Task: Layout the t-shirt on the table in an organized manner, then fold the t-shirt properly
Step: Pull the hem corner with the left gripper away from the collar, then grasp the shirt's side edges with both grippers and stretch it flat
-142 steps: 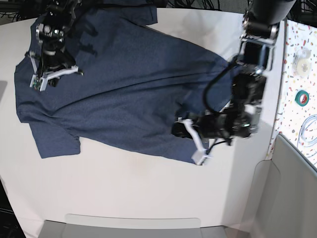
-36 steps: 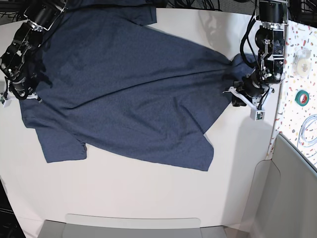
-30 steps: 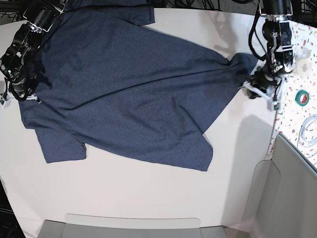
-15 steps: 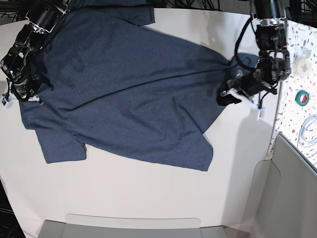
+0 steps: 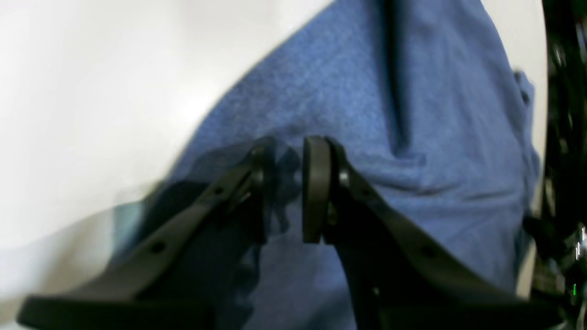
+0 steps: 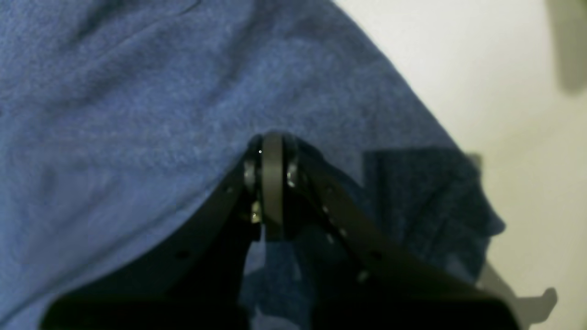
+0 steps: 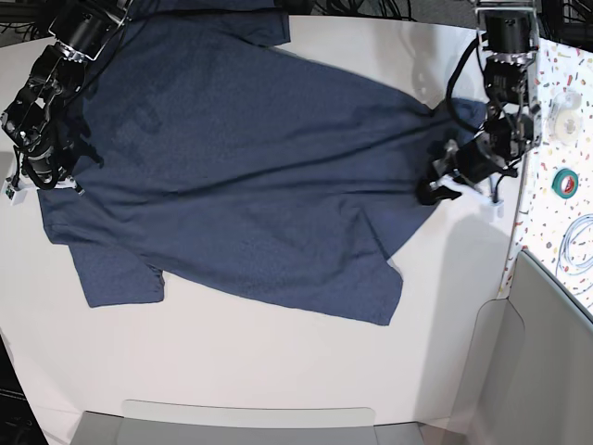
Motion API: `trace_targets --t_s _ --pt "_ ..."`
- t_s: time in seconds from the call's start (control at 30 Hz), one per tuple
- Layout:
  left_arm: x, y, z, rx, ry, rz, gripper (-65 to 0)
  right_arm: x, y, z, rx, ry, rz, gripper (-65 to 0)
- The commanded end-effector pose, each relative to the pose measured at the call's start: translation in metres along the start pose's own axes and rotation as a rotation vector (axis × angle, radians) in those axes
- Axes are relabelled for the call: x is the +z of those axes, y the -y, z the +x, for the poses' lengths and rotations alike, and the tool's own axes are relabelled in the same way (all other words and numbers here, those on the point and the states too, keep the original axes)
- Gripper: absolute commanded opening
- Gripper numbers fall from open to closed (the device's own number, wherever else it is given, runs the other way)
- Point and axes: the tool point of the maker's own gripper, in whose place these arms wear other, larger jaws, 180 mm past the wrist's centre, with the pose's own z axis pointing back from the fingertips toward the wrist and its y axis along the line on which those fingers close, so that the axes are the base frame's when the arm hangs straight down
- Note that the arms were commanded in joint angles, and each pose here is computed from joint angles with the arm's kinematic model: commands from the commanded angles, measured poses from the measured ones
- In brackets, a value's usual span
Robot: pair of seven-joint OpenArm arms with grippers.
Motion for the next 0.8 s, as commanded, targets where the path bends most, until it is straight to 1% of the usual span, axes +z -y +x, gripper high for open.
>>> trace_targets --t_s 0.0,0.07,0.13,0.33,0.43,0.53,0.67,0.77 --pt "0.008 -0.034 -0.010 -0.003 -0.042 0.146 -54.2 0.003 -0.003 0.013 0.009 0.028 0.007 -65.0" --pt "0.013 -0.048 -0.015 0.028 -0.027 0.194 -54.2 0.003 -0.004 0.014 0.008 0.031 0.009 -65.0" --pt "0.016 -0.056 -0.021 0.042 -0.017 0.218 -54.2 0.003 -0.008 0.020 0.004 0.043 0.018 -65.0" --pt "0.021 -0.069 -0.047 0.064 -0.050 0.241 -54.2 0.003 -0.022 0.038 -0.007 0.077 0.045 -65.0" --pt "0.023 -0.063 -0.059 0.060 -0.061 0.227 -54.2 -0.002 -0.036 0.045 0.004 0.075 0.069 -65.0" --pt "0.034 -0.037 -0.059 -0.002 -0.041 0.175 -54.2 -0.007 -0.047 0.048 0.006 0.067 0.089 -65.0" --pt "0.054 0.019 -0.046 -0.129 0.024 0.062 -53.9 -0.007 -0.061 0.061 -0.009 0.090 0.117 -65.0" --pt "0.064 0.055 -0.038 -0.197 0.065 -0.013 -53.8 -0.003 -0.072 0.075 -0.014 0.116 0.141 -65.0"
